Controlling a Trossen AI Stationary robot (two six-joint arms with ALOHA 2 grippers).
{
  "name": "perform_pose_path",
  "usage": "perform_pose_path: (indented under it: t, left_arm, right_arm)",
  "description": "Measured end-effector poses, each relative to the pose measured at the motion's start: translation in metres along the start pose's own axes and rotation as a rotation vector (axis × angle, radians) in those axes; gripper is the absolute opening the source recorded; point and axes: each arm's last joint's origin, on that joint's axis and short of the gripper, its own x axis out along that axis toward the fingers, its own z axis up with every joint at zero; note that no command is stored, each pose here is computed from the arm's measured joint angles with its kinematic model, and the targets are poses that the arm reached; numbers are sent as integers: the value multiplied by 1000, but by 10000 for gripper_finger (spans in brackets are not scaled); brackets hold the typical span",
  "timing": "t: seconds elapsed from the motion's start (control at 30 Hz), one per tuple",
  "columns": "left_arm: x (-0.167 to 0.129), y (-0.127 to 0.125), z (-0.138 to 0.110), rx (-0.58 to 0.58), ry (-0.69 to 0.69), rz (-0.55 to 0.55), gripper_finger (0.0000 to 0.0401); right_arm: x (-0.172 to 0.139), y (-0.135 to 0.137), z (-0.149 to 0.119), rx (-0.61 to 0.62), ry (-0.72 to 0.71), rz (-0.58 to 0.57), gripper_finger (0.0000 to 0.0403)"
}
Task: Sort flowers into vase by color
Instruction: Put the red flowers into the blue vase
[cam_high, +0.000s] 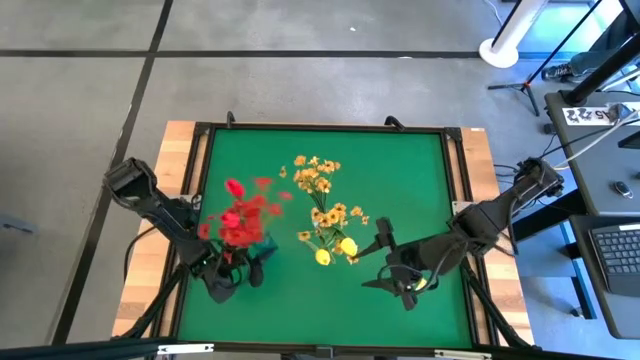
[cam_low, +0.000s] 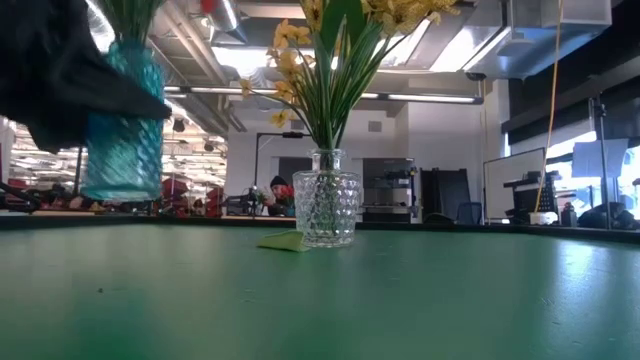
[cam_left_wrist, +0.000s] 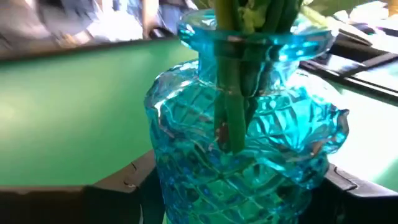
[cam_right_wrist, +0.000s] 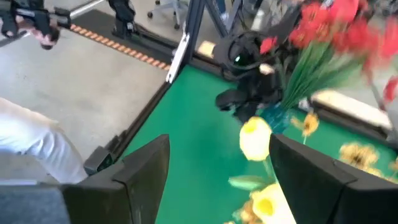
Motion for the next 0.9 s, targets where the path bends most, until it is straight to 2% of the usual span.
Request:
perform_pose_path:
  t: [0.1, 0.27, 0.47, 0.67, 0.9]
  left_arm:
    - [8, 18, -6, 84, -43, 68, 242]
    - [33, 41, -7, 183, 19, 172, 242]
    - [57, 67, -5, 260, 57, 310, 242]
    - [63, 89, -6, 218, 19, 415, 242]
    - [62, 101, -9, 133, -5, 450, 242]
  right_arm:
    - [7, 0, -10, 8, 37, -17, 273]
    - [9, 1, -20, 21, 63, -19, 273]
    - [-15, -7, -27, 40, 7, -87, 273]
    - [-56, -21, -55, 98, -168, -155, 273]
    - [-79, -40, -114, 184, -348, -264, 273]
